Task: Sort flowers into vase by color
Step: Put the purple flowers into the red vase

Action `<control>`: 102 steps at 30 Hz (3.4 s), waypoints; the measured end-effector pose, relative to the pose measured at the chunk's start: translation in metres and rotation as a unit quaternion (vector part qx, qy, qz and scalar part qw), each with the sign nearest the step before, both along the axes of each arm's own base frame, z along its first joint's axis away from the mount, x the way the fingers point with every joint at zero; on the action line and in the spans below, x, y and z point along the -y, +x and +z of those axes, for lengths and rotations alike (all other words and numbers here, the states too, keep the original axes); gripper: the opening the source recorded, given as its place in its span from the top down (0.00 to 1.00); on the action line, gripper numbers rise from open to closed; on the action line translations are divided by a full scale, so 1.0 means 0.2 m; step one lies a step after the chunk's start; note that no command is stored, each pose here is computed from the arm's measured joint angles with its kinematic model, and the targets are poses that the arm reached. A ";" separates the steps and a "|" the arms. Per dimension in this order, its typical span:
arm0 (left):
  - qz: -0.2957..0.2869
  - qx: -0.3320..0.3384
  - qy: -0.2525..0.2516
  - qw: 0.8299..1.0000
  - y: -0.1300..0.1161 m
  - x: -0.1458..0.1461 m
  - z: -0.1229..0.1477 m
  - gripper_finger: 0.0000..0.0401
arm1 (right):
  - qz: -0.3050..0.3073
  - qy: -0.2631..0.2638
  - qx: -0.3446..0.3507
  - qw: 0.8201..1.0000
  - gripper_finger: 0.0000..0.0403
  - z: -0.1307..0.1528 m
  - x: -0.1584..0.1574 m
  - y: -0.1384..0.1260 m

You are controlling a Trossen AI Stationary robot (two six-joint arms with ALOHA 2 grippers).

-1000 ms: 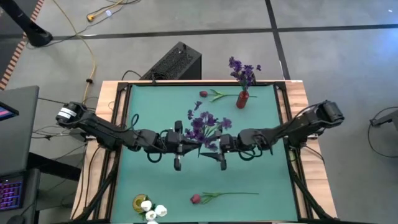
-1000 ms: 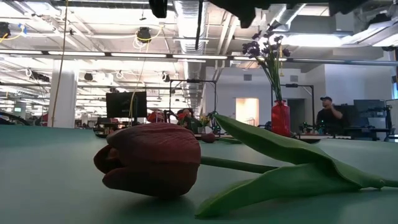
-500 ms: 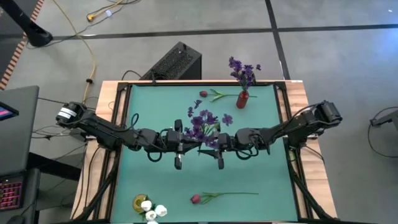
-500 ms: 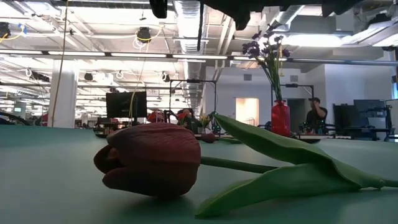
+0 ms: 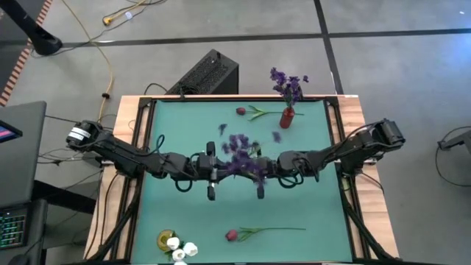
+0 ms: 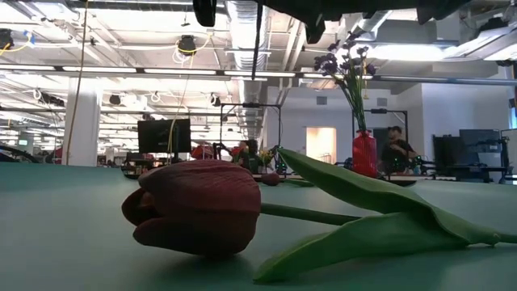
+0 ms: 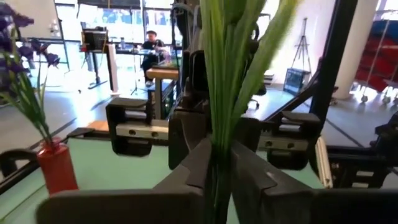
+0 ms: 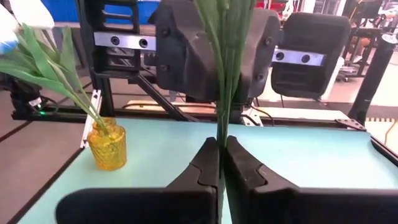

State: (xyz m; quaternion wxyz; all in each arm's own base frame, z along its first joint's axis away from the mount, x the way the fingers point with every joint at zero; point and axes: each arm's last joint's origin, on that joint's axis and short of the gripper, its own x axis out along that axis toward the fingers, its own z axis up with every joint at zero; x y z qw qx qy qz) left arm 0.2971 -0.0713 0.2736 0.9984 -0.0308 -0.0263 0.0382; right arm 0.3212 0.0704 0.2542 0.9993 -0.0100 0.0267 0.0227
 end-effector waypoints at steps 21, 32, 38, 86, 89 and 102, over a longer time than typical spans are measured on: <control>0.081 -0.126 0.031 0.988 -0.17 -0.06 -0.01 0.47 | -0.232 0.004 -0.039 0.972 0.92 0.11 0.23 -0.69; 0.034 -0.023 0.004 0.999 -0.31 -0.08 -0.27 0.46 | -0.417 0.040 0.057 0.906 0.92 -0.08 0.42 -1.06; 0.008 -0.009 -0.003 1.000 -0.39 -0.09 -0.39 0.46 | -0.479 0.060 0.163 0.860 0.92 -0.09 0.52 -1.14; -0.012 0.035 0.083 0.996 -0.38 -0.32 -0.37 0.46 | -0.531 0.056 0.120 0.837 0.92 -0.28 0.79 -0.88; -0.012 0.035 0.083 0.996 -0.38 -0.32 -0.37 0.46 | -0.532 0.054 0.113 0.837 0.92 -0.29 0.79 -0.86; -0.012 0.035 0.083 0.996 -0.38 -0.32 -0.37 0.46 | -0.536 0.050 0.051 0.841 0.92 -0.40 0.82 -0.81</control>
